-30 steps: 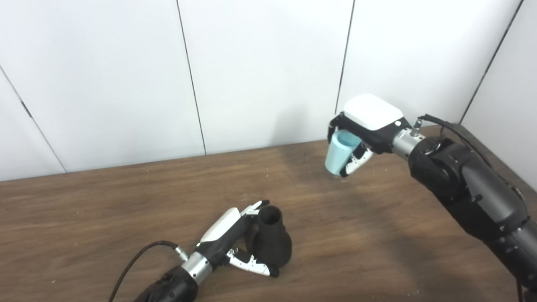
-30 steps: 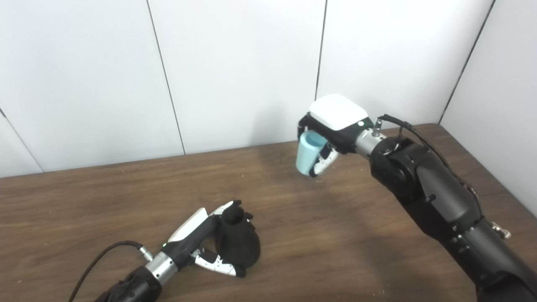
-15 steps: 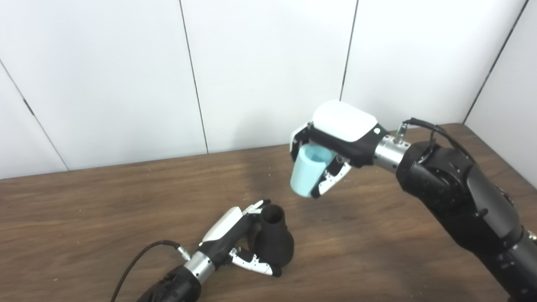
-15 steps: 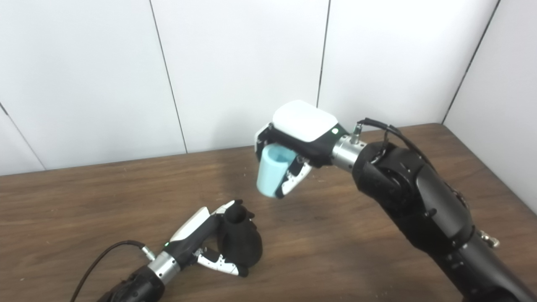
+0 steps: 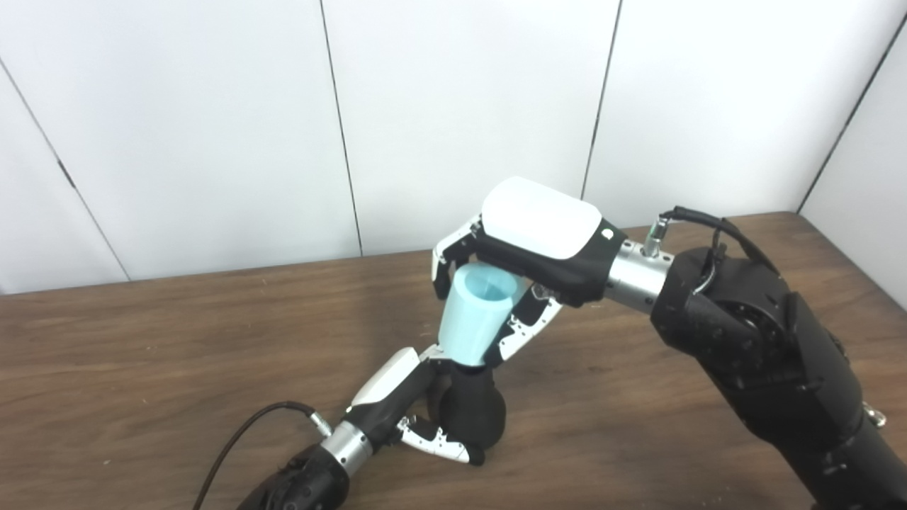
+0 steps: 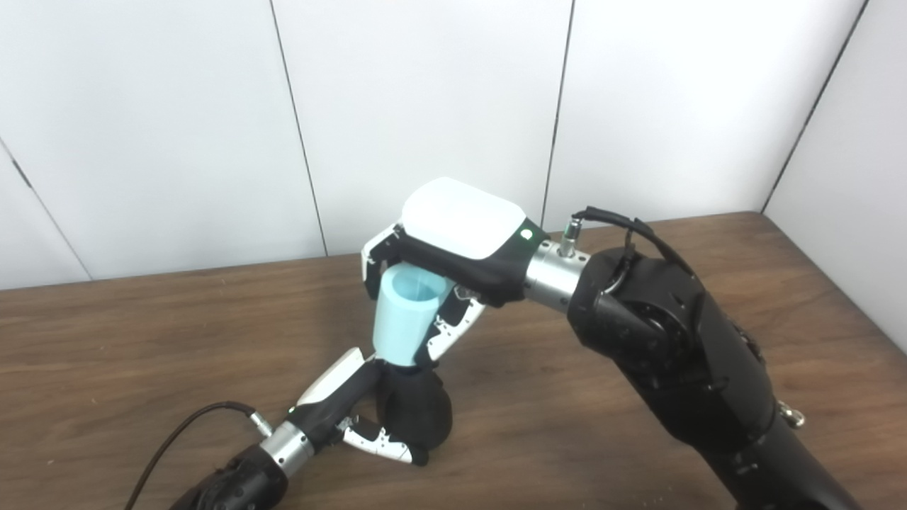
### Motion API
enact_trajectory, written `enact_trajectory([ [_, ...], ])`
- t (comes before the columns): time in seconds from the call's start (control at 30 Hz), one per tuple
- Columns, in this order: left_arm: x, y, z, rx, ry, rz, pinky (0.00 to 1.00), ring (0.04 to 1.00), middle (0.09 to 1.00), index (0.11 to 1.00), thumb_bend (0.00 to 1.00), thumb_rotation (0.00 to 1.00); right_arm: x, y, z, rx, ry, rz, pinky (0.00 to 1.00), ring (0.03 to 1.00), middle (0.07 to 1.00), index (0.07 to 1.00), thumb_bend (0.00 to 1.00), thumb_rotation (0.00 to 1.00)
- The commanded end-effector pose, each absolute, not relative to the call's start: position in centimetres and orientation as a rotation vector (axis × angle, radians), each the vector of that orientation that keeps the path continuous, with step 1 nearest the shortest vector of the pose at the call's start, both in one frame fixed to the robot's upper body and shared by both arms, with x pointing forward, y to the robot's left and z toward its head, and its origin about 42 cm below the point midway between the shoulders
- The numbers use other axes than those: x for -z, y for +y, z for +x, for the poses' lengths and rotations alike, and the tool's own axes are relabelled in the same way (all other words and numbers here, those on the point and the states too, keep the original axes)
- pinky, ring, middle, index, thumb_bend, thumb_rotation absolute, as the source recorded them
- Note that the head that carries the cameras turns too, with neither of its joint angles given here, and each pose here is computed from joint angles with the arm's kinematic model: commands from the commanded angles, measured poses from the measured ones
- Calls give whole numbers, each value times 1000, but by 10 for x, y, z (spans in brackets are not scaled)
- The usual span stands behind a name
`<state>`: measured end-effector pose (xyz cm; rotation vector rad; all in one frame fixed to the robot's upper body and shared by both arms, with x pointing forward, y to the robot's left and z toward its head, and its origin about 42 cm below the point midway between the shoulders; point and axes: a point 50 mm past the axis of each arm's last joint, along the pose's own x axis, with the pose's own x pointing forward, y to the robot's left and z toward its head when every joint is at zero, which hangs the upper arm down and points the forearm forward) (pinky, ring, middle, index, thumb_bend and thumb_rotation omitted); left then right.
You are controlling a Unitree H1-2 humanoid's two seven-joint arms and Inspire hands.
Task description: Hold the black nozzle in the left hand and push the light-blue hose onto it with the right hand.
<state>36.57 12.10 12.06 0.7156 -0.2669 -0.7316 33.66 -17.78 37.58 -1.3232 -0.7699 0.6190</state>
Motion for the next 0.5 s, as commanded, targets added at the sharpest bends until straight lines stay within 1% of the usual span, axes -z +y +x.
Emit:
enact_trajectory([
  [0.0,-24,161,310,838,219,870,1000,981,815,479,522,64,-415,-171,328,-560,-917,-1316,182,274,424,520,522,0],
  [0.23,-25,159,310,841,215,874,1000,981,818,479,522,66,-416,-166,330,-589,-916,-1301,165,246,409,518,521,0],
  [0.47,-26,158,310,844,215,882,1000,982,818,479,523,66,-412,-168,336,-604,-893,-1336,160,234,401,516,521,0],
])
